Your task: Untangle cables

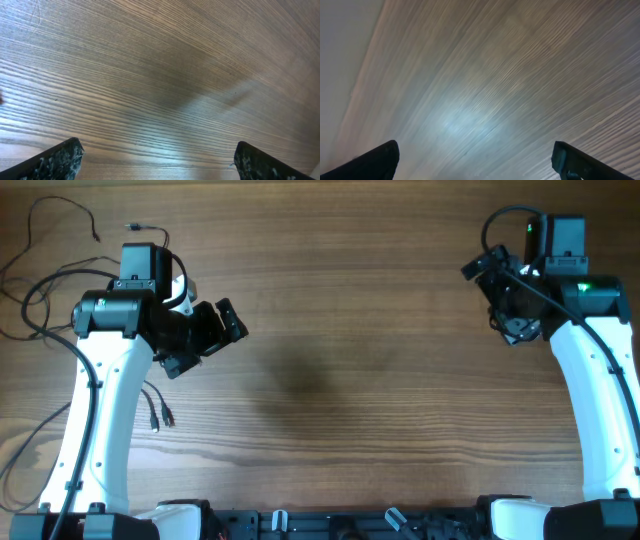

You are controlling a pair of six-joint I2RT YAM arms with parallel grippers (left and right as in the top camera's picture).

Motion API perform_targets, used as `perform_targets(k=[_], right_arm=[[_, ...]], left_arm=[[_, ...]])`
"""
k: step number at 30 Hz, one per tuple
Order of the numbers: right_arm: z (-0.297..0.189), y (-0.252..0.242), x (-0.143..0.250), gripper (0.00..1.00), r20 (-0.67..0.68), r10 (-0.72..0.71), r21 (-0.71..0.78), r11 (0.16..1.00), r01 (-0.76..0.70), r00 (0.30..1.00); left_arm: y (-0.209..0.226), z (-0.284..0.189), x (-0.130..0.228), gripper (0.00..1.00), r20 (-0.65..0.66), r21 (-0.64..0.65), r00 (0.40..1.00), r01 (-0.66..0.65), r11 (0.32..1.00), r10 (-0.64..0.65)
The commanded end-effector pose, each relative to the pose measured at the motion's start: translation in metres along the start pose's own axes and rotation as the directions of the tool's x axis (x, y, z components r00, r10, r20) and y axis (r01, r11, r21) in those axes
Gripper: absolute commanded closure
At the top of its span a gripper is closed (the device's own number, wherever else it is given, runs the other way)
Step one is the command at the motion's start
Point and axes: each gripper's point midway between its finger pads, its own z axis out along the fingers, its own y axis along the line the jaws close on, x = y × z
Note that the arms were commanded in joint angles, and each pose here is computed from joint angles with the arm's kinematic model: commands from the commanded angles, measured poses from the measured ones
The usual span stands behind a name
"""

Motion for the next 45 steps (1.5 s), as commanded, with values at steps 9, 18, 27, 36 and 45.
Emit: perform_targets(k=[9, 18, 27, 36, 45], right_arm=[[-0.037, -0.008, 0.043, 0.0, -0.141, -0.308, -0.093, 0.95, 0.298, 0.941], [-0.188, -0.07, 0.12, 0.0, 0.1, -0.532, -0.233, 0.809, 0.54, 0.841], [-0.244, -0.108, 0.117, 0.0, 0.321, -0.257, -0.335, 0.869, 0.363, 0.911], [-0.24, -0.114, 0.12, 0.0, 0.328, -0.333, -0.292, 0.854, 0.43, 0.884], [-0.248, -0.103, 0.109, 0.0, 0.409, -0.359, -0.286, 0.823, 0.491, 0.839]], left_arm=[[-0.035, -0.045, 0.017, 0.0, 0.116, 0.184, 0.971, -0.227, 0.956, 0.209], [-0.045, -0.112, 0.042, 0.0, 0.374, 0.197, 0.874, -0.403, 0.894, 0.311], [-0.046, -0.114, 0.047, 0.0, 0.371, 0.208, 0.87, -0.42, 0.883, 0.326], [-0.025, -0.135, 0.104, 0.0, 0.461, 0.194, 0.809, -0.492, 0.849, 0.364], [-0.009, -0.139, 0.161, 0.0, 0.512, 0.251, 0.783, -0.53, 0.81, 0.353]])
